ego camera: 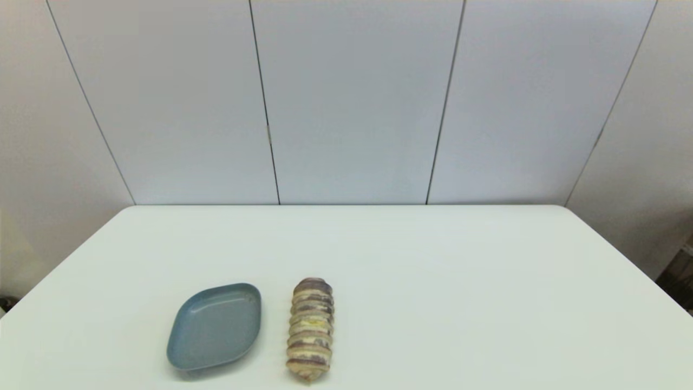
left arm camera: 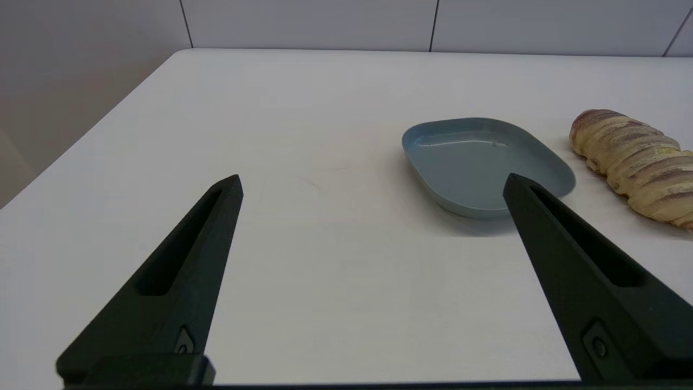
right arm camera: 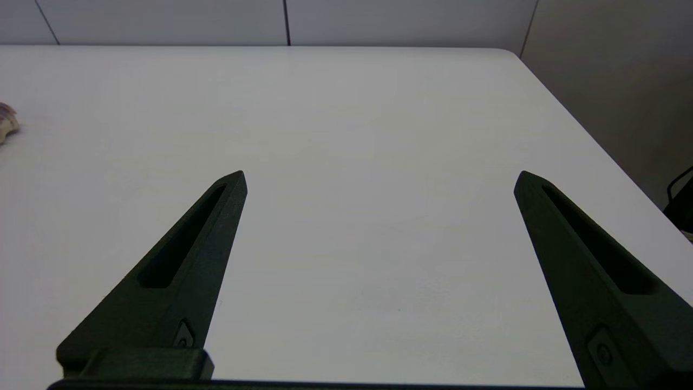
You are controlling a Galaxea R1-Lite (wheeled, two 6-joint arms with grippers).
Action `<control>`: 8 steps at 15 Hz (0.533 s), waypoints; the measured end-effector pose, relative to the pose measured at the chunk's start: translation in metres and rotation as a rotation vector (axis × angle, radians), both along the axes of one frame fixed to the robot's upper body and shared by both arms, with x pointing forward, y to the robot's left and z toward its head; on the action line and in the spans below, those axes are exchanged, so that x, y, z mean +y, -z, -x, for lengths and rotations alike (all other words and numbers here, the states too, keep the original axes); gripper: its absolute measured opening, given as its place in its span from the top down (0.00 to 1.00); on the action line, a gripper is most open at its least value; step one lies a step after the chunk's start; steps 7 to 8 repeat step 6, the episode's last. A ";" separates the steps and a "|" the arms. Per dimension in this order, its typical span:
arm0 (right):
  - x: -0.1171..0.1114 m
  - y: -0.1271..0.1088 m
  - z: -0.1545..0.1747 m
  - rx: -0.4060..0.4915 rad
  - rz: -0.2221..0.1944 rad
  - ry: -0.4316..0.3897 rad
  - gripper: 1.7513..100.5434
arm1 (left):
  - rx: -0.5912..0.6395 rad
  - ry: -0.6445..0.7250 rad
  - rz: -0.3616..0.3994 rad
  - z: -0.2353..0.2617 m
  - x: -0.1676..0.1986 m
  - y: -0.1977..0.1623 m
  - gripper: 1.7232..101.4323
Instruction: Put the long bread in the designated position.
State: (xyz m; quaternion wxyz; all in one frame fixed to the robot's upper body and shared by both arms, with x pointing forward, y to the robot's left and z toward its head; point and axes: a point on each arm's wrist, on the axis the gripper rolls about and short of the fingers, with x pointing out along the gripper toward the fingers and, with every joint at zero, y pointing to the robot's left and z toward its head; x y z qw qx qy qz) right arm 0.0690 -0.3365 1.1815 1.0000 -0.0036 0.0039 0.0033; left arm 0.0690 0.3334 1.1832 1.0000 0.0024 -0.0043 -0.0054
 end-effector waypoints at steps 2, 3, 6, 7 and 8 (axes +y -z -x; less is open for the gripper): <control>0.000 0.000 0.000 -0.001 0.001 0.000 0.03 | 0.000 0.000 0.000 0.000 0.000 0.000 0.04; 0.000 0.000 0.000 -0.001 0.001 0.000 0.03 | 0.000 0.001 0.000 0.000 0.000 0.000 0.04; 0.000 0.000 0.000 0.000 0.002 0.000 0.03 | 0.000 0.001 0.000 0.000 0.000 0.000 0.04; 0.000 0.000 0.000 0.000 0.002 0.000 0.03 | 0.000 0.001 0.000 0.000 0.000 0.000 0.04; 0.000 0.000 0.000 0.000 0.002 0.000 0.03 | 0.000 0.001 0.000 0.000 0.000 0.000 0.04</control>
